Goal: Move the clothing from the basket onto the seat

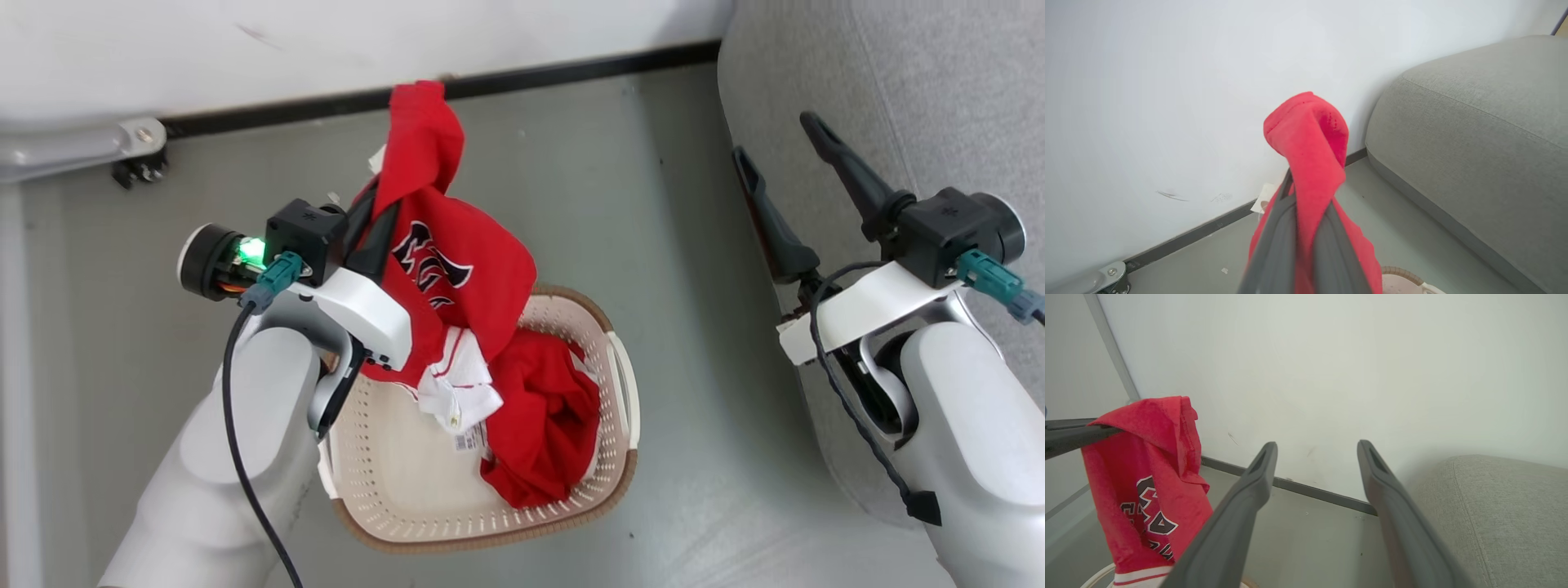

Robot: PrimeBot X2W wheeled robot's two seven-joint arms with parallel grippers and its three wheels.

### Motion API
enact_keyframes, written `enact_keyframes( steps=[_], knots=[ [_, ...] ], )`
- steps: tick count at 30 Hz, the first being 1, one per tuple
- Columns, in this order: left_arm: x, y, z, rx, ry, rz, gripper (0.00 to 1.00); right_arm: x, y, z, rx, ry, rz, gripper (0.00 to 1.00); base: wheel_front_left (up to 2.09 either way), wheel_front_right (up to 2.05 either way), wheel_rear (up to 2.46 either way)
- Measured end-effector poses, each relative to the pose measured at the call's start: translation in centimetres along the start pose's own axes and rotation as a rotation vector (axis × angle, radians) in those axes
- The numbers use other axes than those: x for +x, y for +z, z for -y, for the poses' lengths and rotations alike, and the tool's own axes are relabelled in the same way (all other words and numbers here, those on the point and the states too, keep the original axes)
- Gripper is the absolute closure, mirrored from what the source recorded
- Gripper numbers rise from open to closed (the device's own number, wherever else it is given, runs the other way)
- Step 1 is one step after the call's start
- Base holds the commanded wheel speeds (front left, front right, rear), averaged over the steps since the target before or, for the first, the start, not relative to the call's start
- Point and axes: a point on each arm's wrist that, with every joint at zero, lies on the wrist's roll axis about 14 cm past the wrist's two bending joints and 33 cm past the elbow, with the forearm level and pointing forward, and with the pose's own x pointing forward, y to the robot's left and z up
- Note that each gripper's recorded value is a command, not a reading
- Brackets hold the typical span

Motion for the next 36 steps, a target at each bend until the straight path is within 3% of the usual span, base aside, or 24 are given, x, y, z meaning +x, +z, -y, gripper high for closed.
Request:
enact_keyframes(
  steps=[26, 36],
  knots=[
    [-3.9, 9.3, 8.5, 0.063, -0.2, 0.055, 1.0, -5.0, 3.0, -5.5, 0.04, 0.153, -0.022, 0.0, 0.0, 0.0, 0.0],
    [-5.7, 10.3, 14.7, -0.035, -0.356, 0.057, 1.0, -6.9, 4.2, -7.1, 0.051, 0.181, -0.015, 0.0, 0.0, 0.0, 0.0]
  ],
)
